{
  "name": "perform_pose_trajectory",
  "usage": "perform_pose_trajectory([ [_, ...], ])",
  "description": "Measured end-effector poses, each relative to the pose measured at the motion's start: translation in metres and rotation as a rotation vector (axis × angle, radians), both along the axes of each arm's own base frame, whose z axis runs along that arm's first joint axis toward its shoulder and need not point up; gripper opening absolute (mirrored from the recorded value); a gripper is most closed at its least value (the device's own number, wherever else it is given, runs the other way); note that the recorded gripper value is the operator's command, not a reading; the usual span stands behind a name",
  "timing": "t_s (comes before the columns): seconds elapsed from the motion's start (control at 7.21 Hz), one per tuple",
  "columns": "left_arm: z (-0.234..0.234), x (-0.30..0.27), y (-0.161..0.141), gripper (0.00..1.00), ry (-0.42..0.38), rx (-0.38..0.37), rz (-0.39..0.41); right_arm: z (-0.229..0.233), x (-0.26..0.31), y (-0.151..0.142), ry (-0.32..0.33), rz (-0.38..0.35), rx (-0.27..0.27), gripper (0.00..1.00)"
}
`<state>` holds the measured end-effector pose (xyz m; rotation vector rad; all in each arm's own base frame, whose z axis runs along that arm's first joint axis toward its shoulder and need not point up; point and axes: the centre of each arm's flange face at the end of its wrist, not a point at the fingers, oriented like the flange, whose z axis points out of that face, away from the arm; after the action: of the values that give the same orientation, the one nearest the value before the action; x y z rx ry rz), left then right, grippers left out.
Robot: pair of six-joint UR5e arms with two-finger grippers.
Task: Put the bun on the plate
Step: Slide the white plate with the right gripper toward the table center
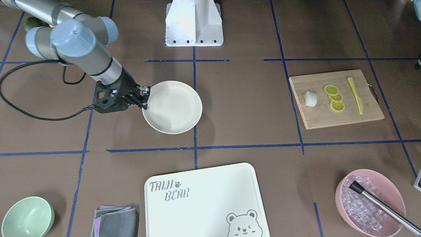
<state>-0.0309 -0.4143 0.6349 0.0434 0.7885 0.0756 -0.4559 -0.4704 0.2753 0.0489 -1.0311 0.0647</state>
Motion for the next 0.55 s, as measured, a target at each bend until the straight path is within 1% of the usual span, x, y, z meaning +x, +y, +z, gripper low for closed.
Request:
perform_pose_trajectory([
  [0.28,0.0,0.0,0.0,1.0,0.0,0.0,0.0,0.001,-0.058,0.037,0.045,0.051,-0.003,0.03],
  [0.42,0.0,0.0,0.0,1.0,0.0,0.0,0.0,-0.002,-0.072,0.048,0.05,0.068,-0.003,0.22],
  [0.55,0.0,0.0,0.0,1.0,0.0,0.0,0.0,-0.008,-0.082,0.056,0.046,0.079,-0.01,0.97],
])
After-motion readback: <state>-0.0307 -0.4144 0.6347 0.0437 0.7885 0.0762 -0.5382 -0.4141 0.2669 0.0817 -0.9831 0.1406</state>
